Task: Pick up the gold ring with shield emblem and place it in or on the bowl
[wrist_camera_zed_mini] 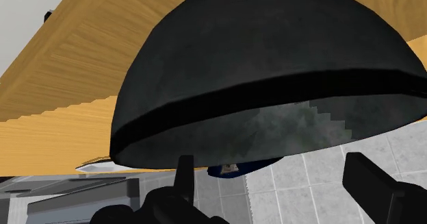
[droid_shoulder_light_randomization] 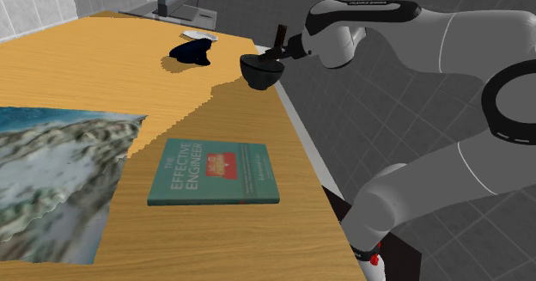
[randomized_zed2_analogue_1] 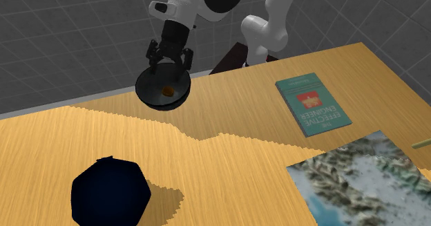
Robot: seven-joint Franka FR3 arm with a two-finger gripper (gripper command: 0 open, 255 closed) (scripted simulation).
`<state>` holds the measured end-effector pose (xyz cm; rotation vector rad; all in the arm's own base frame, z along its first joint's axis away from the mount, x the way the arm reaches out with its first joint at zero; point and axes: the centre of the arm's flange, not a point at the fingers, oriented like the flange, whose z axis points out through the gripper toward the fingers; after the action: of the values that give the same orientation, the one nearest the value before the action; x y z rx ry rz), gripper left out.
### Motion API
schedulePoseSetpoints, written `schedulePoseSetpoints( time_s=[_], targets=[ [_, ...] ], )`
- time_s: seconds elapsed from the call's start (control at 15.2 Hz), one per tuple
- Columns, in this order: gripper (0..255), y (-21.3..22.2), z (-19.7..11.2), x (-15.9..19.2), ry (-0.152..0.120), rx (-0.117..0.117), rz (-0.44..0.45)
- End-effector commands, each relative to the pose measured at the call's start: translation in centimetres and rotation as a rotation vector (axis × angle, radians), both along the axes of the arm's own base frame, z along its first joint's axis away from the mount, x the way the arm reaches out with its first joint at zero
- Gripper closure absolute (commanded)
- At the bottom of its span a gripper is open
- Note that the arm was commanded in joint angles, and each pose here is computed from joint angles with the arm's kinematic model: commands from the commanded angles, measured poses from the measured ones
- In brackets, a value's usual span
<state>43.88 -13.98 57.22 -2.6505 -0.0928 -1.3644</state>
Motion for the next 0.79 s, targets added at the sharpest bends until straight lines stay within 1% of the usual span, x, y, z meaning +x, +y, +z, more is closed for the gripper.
schedulePoseSetpoints(
  time_s=[0.0,0.26,0.73],
  targets=[
    [0,0.0,0.0,0.0,0.000,0.000,0.000],
    [0,-0.8,2.9,-4.0,0.000,0.000,0.000],
    [0,-0.8,2.9,-4.0,0.000,0.000,0.000]
  ],
)
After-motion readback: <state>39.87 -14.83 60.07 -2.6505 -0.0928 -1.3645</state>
